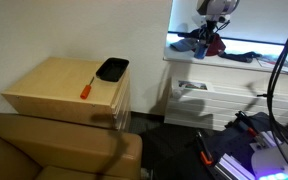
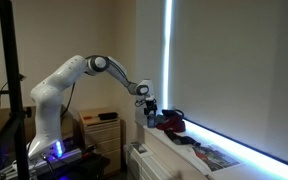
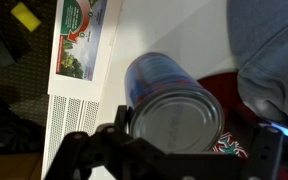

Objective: Pick up the object from the shelve and put it on the black tray on the left

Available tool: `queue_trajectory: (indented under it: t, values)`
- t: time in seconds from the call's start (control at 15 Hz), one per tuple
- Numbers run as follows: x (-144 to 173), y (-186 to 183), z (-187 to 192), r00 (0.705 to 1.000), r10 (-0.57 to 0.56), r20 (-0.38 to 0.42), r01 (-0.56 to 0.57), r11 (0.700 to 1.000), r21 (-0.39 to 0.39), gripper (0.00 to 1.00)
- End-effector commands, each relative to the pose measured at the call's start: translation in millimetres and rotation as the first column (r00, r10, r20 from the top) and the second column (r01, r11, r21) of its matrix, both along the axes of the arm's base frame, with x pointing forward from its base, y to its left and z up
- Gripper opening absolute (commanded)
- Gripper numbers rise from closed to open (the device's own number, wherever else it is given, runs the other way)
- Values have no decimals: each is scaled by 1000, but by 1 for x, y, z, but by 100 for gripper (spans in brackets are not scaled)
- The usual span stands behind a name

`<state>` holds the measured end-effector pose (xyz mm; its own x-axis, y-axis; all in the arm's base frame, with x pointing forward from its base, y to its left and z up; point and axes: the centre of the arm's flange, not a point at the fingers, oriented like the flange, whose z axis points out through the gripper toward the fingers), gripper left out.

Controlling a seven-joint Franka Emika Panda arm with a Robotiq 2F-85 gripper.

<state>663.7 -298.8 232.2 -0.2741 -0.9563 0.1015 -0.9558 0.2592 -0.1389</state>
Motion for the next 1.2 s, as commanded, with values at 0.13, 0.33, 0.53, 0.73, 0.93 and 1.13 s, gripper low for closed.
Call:
queue_trajectory:
  t: [0.13,0.33,0.53,0.73,0.93,1.13]
  values:
    - [6,-17,-8,1000,-20,-21,21,999,43,100]
    - [7,-16,-16,999,-2,-48,7,994,105,100]
    - [9,-15,-18,998,10,-58,-2,989,146,100]
    - [11,-14,-21,997,10,-78,1,989,146,100]
    - [12,-11,-27,995,18,-99,-4,990,138,100]
    - [13,-8,-30,993,23,-113,-8,992,128,100]
